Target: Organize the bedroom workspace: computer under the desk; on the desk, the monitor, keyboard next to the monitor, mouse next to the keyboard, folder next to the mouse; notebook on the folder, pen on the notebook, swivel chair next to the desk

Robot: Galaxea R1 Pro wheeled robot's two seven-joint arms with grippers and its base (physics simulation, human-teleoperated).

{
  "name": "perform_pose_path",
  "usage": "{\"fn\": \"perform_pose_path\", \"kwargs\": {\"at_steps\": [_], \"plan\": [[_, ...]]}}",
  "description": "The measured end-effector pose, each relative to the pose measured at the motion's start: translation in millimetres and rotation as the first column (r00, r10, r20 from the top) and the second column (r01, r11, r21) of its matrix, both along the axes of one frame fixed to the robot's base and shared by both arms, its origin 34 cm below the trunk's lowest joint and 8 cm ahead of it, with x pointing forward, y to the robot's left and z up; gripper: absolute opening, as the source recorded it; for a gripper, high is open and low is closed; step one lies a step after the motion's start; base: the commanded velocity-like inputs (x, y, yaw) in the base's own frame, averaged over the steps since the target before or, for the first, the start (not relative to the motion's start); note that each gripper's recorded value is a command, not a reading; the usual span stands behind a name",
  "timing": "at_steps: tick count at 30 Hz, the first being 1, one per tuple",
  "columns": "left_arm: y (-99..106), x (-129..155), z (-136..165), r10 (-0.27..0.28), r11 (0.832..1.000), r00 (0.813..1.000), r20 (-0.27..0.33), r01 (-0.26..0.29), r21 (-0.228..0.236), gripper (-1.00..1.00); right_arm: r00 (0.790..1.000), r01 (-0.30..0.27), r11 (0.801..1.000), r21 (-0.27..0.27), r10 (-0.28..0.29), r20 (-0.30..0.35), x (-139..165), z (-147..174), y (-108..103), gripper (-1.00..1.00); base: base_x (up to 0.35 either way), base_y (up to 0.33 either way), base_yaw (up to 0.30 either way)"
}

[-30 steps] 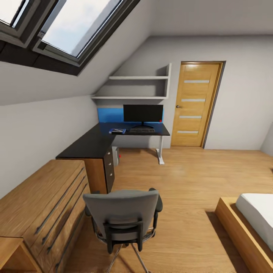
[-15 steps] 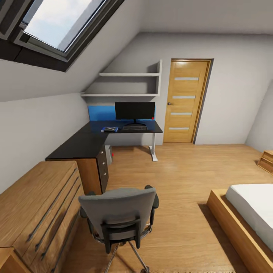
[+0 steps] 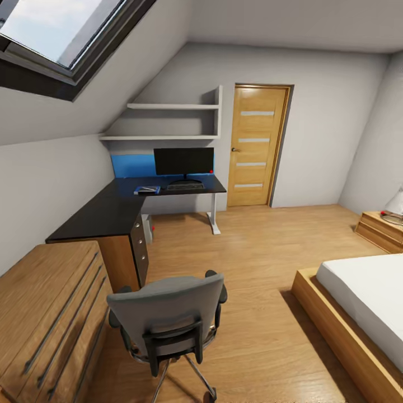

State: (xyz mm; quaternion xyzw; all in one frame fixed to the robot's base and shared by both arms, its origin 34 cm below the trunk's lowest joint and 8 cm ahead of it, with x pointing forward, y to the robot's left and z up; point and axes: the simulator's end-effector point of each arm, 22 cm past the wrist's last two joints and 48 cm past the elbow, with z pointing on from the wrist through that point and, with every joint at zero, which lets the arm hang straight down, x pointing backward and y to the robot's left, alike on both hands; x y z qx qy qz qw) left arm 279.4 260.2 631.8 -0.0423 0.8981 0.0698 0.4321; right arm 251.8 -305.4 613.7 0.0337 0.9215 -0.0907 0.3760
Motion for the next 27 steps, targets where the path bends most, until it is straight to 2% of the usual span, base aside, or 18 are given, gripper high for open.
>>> {"fn": "perform_pose_path", "kwargs": {"at_steps": [7,27], "plan": [[0.0,-0.3,-0.2,0.000,1.000,1.000,-0.001,0.000,0.000,1.00,1.000,-0.001,1.000,0.001,0.001,-0.002,-0.3,-0.2,0.5,1.00,-0.010,0.147,-0.019],[0.0,-0.3,-0.3,0.000,1.000,1.000,-0.002,0.000,0.000,1.00,1.000,-0.005,1.000,0.001,0.005,-0.002,-0.1,-0.4,1.1,1.00,-0.091,0.128,-0.001]]}}
